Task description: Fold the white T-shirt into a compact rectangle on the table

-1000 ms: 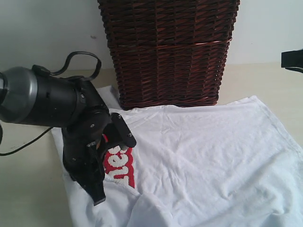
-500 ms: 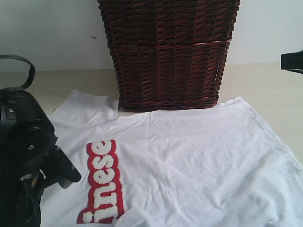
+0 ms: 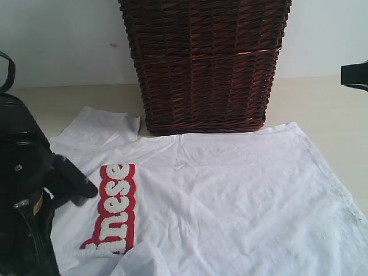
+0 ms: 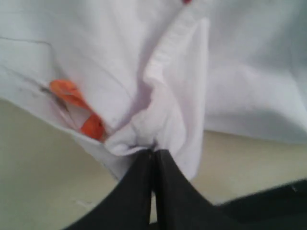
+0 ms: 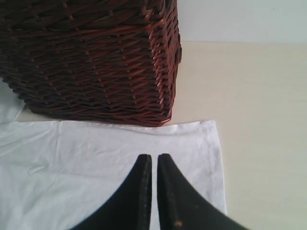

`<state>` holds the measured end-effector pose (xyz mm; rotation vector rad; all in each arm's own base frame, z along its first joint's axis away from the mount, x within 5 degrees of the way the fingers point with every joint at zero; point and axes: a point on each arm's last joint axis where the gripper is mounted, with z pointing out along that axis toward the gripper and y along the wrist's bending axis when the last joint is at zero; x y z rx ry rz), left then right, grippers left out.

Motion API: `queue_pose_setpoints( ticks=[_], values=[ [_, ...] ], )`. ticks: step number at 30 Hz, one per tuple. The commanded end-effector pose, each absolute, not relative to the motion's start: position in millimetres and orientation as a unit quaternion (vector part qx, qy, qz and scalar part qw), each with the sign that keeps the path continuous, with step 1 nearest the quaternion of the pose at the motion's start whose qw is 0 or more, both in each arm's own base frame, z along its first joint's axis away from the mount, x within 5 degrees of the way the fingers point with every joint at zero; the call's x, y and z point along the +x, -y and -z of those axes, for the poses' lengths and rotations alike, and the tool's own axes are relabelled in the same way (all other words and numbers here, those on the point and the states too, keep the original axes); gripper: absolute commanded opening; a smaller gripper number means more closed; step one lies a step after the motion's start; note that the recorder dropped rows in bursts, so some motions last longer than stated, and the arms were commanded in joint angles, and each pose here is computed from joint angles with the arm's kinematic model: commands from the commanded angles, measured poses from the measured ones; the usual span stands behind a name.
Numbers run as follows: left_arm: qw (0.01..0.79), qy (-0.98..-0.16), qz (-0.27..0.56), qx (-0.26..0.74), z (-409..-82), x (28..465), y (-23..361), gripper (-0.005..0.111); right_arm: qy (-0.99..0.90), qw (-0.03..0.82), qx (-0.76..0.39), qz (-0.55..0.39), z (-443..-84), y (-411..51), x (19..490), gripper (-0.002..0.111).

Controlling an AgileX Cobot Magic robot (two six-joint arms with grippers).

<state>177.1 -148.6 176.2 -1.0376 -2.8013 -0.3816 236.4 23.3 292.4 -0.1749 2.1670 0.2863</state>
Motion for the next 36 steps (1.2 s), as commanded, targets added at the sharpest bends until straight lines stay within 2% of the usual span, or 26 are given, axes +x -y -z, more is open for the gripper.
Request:
queue_pose_setpoints(
  ticks=[1, 5, 7, 9, 13, 15, 17, 19, 20, 22, 23, 24, 25, 27, 32, 36],
  values=[
    [0.118, 0.914, 0.117, -0.371, -172, 164, 143, 0.0, -0.879, 0.457, -0.071, -0.115, -292, -22, 235, 0.005],
    [0.05, 0.921, 0.219, -0.318, -175, 179, 130, 0.0, -0.88, 0.455, -0.072, -0.116, -292, -23, 235, 0.005],
    [-0.01, 0.923, 0.278, -0.267, -180, 191, 123, 0.0, -0.881, 0.453, -0.073, -0.118, -291, -23, 235, 0.005],
    [-0.036, 0.923, 0.308, -0.228, -183, 194, 118, 0.0, -0.881, 0.452, -0.073, -0.119, -291, -23, 234, 0.005],
    [-0.014, 0.921, 0.303, -0.243, -183, 191, 119, 0.0, -0.881, 0.452, -0.073, -0.119, -291, -23, 235, 0.005],
    [0.018, 0.932, 0.264, -0.248, -179, 184, 124, 0.0, -0.882, 0.45, -0.072, -0.119, -289, -23, 236, 0.005],
    [0.072, 0.933, 0.192, -0.295, -173, 173, 133, 0.0, -0.887, 0.44, -0.071, -0.12, -284, -23, 240, 0.005],
    [0.068, 0.932, 0.195, -0.297, -174, 174, 132, 0.0, -0.893, 0.427, -0.07, -0.121, -277, -23, 244, 0.005],
    [0.043, 0.933, 0.222, -0.279, -175, 179, 129, 0.004, -0.896, 0.421, -0.071, -0.121, -274, -23, 246, 0.005],
    [0.033, 0.933, 0.233, -0.274, -176, 181, 128, 0.02, -0.899, 0.414, -0.082, -0.12, -271, -24, 247, 0.005],
    [0.031, 0.933, 0.232, -0.274, -176, 181, 128, 0.034, -0.898, 0.414, -0.085, -0.124, -271, -24, 247, 0.005],
    [0.031, 0.933, 0.232, -0.273, -176, 181, 128, 0.042, -0.897, 0.414, -0.09, -0.128, -271, -25, 247, 0.005],
    [0.031, 0.933, 0.232, -0.273, -176, 181, 128, 0.056, -0.895, 0.414, -0.098, -0.136, -271, -27, 246, 0.005],
    [0.02, 0.935, 0.222, -0.277, -175, 183, 130, 0.073, -0.891, 0.417, -0.103, -0.146, -272, -29, 246, 0.005],
    [-0.056, 0.945, 0.154, -0.285, -179, 197, 150, 0.076, -0.892, 0.412, -0.104, -0.151, -270, -30, 247, 0.005],
    [-0.156, 0.939, 0.056, -0.302, -188, 213, 176, 0.076, -0.897, 0.403, -0.102, -0.152, -265, -30, 250, 0.005]
  ],
)
